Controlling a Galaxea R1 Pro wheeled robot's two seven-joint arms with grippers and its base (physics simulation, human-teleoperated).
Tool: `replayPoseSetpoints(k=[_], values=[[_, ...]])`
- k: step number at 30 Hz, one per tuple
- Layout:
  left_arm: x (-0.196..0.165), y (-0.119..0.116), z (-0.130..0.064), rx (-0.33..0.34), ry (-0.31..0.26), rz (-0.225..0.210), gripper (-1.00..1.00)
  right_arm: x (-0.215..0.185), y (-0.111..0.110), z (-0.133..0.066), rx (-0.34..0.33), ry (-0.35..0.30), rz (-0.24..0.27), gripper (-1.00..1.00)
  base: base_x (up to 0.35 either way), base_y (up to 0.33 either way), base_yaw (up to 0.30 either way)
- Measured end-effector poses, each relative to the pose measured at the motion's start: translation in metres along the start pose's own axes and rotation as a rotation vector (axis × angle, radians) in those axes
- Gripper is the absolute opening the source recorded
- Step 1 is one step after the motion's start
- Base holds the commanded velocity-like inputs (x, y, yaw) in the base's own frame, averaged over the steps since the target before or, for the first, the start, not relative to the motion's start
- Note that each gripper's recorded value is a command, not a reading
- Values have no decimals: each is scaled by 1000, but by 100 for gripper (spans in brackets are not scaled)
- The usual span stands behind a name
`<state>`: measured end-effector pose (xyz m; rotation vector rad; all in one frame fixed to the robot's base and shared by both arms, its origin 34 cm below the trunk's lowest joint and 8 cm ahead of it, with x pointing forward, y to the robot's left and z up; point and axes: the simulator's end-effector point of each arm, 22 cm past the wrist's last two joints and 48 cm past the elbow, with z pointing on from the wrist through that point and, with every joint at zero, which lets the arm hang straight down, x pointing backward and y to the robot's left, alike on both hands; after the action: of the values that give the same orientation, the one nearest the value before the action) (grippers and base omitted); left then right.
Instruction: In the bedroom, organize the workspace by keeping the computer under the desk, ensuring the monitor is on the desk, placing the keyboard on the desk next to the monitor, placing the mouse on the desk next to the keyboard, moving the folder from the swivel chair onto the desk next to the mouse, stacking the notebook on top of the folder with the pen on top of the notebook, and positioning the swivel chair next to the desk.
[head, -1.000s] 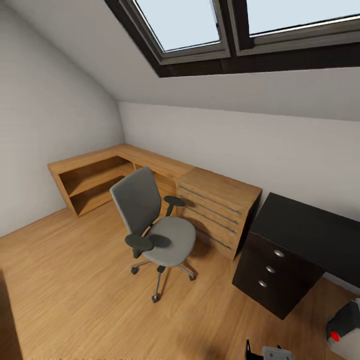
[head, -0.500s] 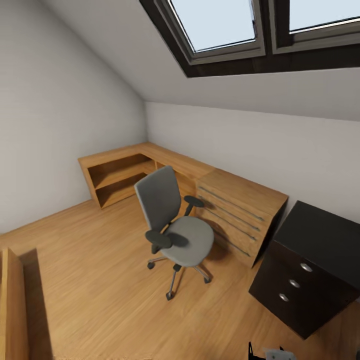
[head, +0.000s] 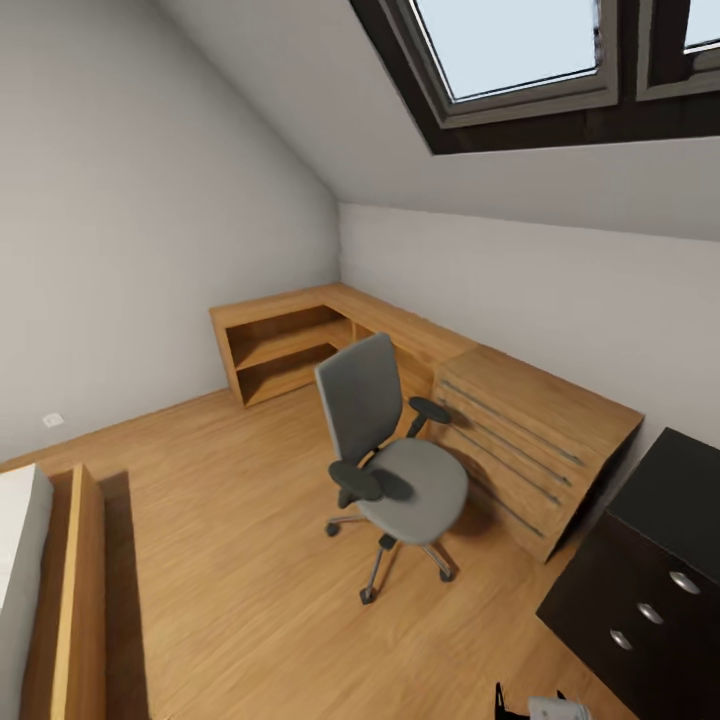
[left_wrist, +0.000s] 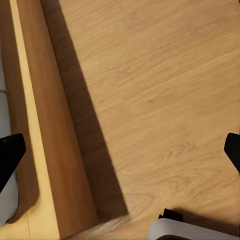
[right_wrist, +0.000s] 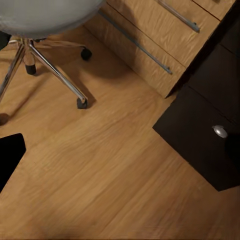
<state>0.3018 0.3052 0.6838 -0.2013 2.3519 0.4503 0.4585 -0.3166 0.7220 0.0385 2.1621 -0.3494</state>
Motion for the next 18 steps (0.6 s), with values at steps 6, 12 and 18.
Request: replayPoseSetpoints(k=[6, 12, 18], values=[[0, 0, 0, 1, 0, 2, 100, -2, 5, 0, -19, -10, -21, 100, 259, 0, 287], [-1, -1, 0, 3, -2, 1, 100, -2, 4, 0, -18, -12, -24, 100, 50, 0, 287], [0, -2, 0, 4, -1, 2, 100, -3, 2, 1, -15, -12, -24, 100, 6, 0, 286]])
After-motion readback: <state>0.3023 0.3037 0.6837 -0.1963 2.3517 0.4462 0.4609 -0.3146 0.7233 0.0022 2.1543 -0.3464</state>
